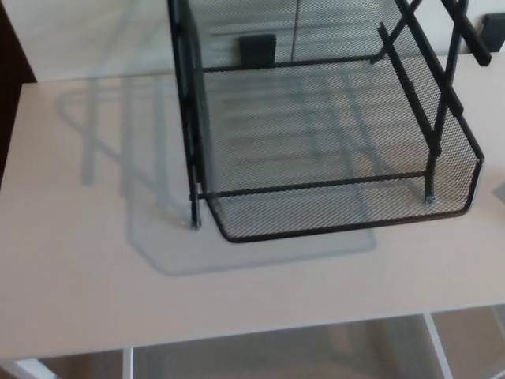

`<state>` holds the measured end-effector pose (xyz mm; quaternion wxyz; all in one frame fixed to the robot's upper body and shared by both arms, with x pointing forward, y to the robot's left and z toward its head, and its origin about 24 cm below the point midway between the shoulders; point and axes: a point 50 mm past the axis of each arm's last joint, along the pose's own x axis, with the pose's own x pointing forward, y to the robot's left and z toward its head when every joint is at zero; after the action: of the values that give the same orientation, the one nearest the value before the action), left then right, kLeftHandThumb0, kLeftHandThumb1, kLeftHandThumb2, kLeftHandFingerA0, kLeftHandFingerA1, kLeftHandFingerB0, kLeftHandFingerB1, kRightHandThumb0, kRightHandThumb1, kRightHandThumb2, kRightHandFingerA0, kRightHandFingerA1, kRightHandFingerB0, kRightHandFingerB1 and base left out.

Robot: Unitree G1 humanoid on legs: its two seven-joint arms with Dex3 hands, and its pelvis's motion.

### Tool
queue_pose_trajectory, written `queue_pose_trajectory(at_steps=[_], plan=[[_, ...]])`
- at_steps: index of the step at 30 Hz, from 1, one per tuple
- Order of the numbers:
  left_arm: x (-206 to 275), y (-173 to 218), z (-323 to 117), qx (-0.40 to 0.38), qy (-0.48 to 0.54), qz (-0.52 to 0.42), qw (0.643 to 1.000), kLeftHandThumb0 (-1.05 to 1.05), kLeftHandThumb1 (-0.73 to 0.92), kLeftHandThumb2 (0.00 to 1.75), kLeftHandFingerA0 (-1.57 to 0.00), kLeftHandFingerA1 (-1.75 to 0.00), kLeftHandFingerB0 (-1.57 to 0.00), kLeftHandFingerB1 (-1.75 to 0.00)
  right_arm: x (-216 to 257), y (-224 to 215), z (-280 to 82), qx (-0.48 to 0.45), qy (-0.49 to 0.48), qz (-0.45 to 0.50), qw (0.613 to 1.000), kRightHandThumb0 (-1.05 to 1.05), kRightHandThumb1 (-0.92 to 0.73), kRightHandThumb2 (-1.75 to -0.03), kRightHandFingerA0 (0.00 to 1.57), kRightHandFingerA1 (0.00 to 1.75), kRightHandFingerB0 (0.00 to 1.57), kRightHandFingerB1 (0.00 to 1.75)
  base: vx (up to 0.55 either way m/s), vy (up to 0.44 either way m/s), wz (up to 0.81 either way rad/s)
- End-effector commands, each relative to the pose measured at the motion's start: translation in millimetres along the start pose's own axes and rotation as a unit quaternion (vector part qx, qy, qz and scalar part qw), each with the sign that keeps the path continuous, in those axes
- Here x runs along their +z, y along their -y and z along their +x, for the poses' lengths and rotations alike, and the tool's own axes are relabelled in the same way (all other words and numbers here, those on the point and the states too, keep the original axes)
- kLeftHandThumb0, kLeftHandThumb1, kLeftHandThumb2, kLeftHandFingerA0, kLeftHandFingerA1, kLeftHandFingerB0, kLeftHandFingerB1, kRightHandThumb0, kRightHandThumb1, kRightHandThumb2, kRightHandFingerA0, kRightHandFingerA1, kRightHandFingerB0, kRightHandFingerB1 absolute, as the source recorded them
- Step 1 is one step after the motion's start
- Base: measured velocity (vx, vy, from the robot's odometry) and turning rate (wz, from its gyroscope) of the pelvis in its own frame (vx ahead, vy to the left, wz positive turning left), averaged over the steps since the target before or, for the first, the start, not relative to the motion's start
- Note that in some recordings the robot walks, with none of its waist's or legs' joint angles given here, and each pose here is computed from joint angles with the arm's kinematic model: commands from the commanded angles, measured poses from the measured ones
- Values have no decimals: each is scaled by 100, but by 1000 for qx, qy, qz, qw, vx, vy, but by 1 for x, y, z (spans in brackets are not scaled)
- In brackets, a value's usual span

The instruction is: The robot walks towards a desk on which a file tray is kept in the middle and a cube is kept to its right. The robot lifts the cube using its right hand and places it on the file tray.

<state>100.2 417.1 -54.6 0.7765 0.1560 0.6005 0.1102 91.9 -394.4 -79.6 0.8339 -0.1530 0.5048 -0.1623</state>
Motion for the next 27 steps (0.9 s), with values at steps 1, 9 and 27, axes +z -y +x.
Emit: queue_pose_trajectory(at_steps=[1, 9, 27], plan=[[-3, 0, 1, 9, 2, -2, 1000, -89, 79, 65, -16, -74, -25, -66, 8, 15, -2, 2, 3, 3, 1000, -88, -39, -81, 0, 41, 6, 53, 57, -212, -28], [-3, 0, 0, 6, 6, -2, 1000, -89, 79, 64, -14, -74, -25, -66, 11, 16, -1, -3, -2, 11, 1000, -81, -51, -57, 0, 33, 7, 49, 20, -104, 2], [-2, -1, 0, 6, 10, -10, 1000, -89, 79, 64, -12, -78, -25, -67, 18, 16, 1, -15, 9, -15, 1000, -85, -55, -57, 0, 50, 6, 53, 9, 104, 1]])
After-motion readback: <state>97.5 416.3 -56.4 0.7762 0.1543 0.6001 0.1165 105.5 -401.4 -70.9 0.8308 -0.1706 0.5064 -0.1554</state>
